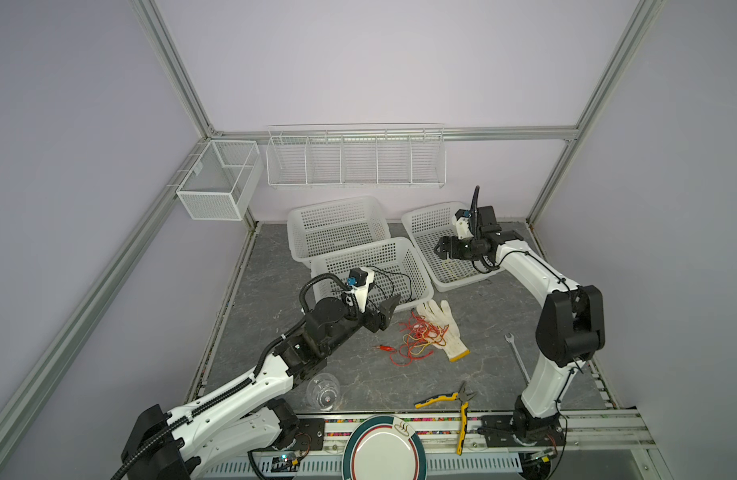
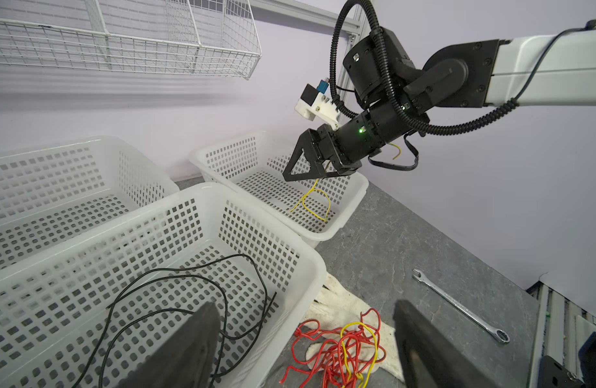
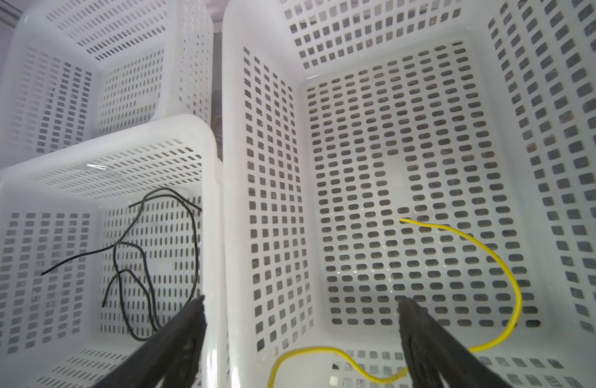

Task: Untangle the cables

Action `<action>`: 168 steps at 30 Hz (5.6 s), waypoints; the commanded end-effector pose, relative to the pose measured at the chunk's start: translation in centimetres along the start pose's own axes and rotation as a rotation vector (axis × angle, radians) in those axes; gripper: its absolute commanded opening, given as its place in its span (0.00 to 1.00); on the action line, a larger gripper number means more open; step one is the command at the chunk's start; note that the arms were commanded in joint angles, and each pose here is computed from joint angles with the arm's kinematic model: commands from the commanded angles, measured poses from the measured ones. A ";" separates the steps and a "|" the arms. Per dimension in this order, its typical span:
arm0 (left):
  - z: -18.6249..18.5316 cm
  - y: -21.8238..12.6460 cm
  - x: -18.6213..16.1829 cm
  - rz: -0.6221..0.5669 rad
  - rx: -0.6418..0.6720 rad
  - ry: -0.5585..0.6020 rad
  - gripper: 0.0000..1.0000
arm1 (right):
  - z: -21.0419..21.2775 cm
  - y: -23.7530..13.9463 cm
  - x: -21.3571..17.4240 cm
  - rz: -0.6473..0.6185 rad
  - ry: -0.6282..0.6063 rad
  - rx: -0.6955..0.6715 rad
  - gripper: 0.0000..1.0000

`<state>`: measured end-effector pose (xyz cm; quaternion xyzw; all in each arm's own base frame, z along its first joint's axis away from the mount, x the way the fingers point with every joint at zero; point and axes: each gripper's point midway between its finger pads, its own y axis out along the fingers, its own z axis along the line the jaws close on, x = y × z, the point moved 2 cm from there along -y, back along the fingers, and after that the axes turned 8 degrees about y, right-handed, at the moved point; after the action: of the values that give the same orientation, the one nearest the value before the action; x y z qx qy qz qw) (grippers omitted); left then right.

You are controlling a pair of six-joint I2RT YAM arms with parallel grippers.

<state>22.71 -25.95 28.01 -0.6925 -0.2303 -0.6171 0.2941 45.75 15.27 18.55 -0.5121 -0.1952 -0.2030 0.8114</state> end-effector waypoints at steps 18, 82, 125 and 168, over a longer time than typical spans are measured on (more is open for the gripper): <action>-0.2 2.1 -0.4 0.009 -0.010 0.010 0.78 | 1.6 -2.5 -0.7 -0.005 -0.004 0.097 0.07; -3.6 25.2 -5.7 0.103 -0.024 0.243 0.00 | -2.3 -7.5 -4.1 -0.055 0.059 -0.105 0.87; -3.8 25.2 -6.2 0.174 -0.067 0.162 0.00 | 3.6 -5.0 -1.6 -0.119 0.055 0.128 0.19; -2.2 19.1 -1.7 0.082 -0.005 0.131 0.59 | -4.5 9.9 -1.6 0.131 0.124 -0.094 0.07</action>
<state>34.38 -42.17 22.55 -0.6649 -0.1562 -0.6475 0.3379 50.26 15.39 8.89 -0.5424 -0.1101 -0.2053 0.8072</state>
